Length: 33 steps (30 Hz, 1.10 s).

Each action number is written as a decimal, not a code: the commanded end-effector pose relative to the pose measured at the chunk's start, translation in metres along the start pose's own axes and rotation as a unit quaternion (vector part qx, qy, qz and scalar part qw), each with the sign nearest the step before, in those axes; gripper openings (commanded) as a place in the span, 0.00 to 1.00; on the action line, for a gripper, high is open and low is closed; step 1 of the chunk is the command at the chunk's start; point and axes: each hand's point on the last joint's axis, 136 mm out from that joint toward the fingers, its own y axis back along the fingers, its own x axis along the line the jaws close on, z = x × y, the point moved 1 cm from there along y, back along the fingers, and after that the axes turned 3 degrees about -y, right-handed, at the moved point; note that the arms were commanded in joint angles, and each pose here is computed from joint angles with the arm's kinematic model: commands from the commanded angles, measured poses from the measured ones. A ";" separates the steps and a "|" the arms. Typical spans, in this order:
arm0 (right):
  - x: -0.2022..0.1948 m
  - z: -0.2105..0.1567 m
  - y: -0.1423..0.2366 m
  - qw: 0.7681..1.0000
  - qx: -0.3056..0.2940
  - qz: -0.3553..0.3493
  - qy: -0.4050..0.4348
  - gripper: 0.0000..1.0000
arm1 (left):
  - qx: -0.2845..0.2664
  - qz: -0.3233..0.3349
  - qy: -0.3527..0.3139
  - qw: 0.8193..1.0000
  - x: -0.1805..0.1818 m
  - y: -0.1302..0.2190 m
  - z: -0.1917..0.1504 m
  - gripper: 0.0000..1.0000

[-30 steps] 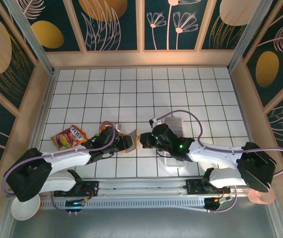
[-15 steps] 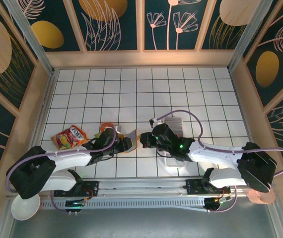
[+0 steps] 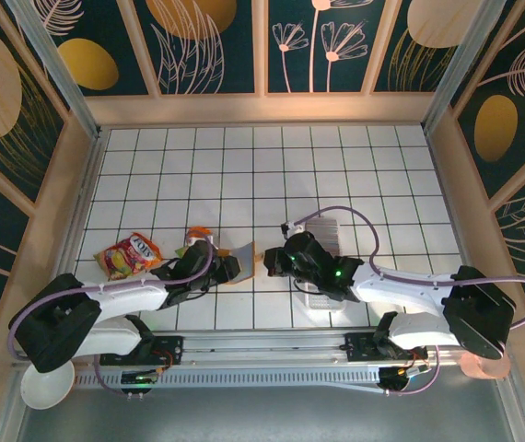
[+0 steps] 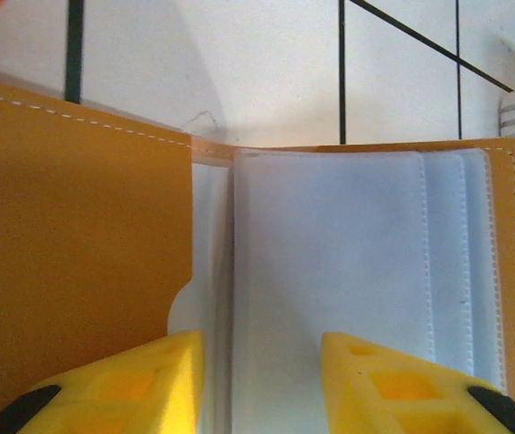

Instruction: Put the credit cards into the card holder

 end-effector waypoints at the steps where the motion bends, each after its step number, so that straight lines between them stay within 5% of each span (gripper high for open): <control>1: -0.013 0.004 0.002 1.000 -0.014 -0.023 -0.010 0.00 | -0.004 0.045 -0.006 0.999 0.017 0.003 -0.001 0.36; 16: -0.060 -0.002 0.000 0.994 -0.013 -0.101 -0.033 0.00 | 0.010 0.062 -0.008 0.998 0.033 -0.006 -0.013 0.22; 24: -0.060 0.012 0.014 0.990 -0.026 -0.136 -0.011 0.35 | 0.013 0.061 -0.006 0.998 0.038 -0.007 -0.017 0.16; 33: 0.009 0.035 0.029 0.997 -0.036 -0.063 0.027 0.38 | 0.017 0.063 -0.008 0.998 0.041 -0.007 -0.021 0.15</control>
